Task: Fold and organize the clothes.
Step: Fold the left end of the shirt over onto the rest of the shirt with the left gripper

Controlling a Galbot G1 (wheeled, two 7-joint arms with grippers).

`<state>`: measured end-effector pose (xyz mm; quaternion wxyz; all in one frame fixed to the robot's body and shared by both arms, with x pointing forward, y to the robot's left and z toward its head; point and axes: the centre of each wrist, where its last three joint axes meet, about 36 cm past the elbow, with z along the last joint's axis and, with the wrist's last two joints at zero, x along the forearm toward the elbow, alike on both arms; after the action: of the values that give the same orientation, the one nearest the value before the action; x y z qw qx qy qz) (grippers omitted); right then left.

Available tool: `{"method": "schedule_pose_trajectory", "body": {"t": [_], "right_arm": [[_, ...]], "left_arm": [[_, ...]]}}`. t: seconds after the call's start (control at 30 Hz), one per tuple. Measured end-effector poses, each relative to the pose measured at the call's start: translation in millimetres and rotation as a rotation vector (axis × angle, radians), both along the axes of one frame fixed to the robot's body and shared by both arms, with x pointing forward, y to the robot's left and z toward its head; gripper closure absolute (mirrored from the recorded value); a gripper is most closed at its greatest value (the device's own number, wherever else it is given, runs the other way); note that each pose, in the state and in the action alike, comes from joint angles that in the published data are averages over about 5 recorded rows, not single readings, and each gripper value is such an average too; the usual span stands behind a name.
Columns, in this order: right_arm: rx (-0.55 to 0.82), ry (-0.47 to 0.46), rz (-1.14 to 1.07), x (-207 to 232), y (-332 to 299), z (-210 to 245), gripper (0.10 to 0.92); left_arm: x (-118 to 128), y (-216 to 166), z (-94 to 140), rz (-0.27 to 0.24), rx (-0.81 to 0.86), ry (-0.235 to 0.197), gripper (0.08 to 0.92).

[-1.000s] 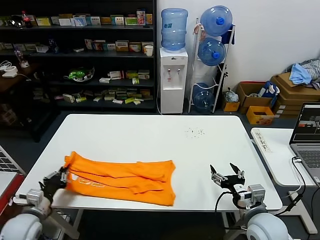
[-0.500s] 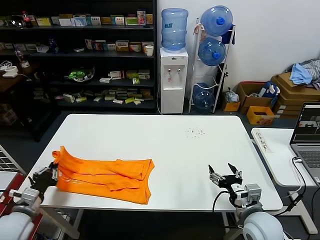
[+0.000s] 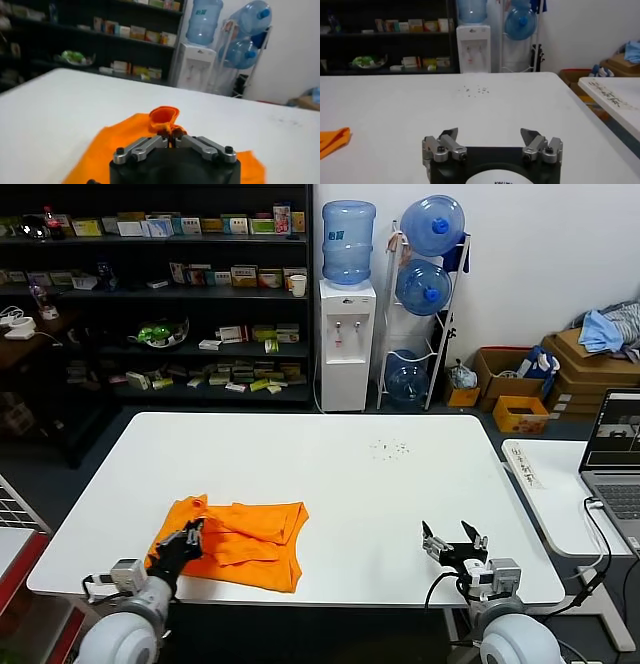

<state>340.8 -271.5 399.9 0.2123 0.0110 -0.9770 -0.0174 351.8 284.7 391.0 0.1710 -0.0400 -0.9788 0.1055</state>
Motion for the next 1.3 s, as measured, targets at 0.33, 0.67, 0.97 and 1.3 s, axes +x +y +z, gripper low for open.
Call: {"method": "schedule_pose_trajectory", "body": {"t": [0.33, 0.67, 0.97, 1.3], "right_arm": [[0.011, 0.015, -0.016, 2, 3, -6, 0.200], [0.021, 0.023, -0.017, 4, 5, -10, 0.200], [0.023, 0.030, -0.018, 7, 5, -13, 0.200], [0.026, 0.028, -0.012, 10, 3, -13, 0.200]], "left_arm": [[13, -55, 4, -0.034, -0.158, 0.022, 0.868], [17, -79, 3, -0.065, -0.198, 0.033, 0.868], [14, -81, 8, -0.083, -0.210, 0.059, 0.681], [14, -61, 23, -0.074, -0.207, 0.033, 0.404]]}}
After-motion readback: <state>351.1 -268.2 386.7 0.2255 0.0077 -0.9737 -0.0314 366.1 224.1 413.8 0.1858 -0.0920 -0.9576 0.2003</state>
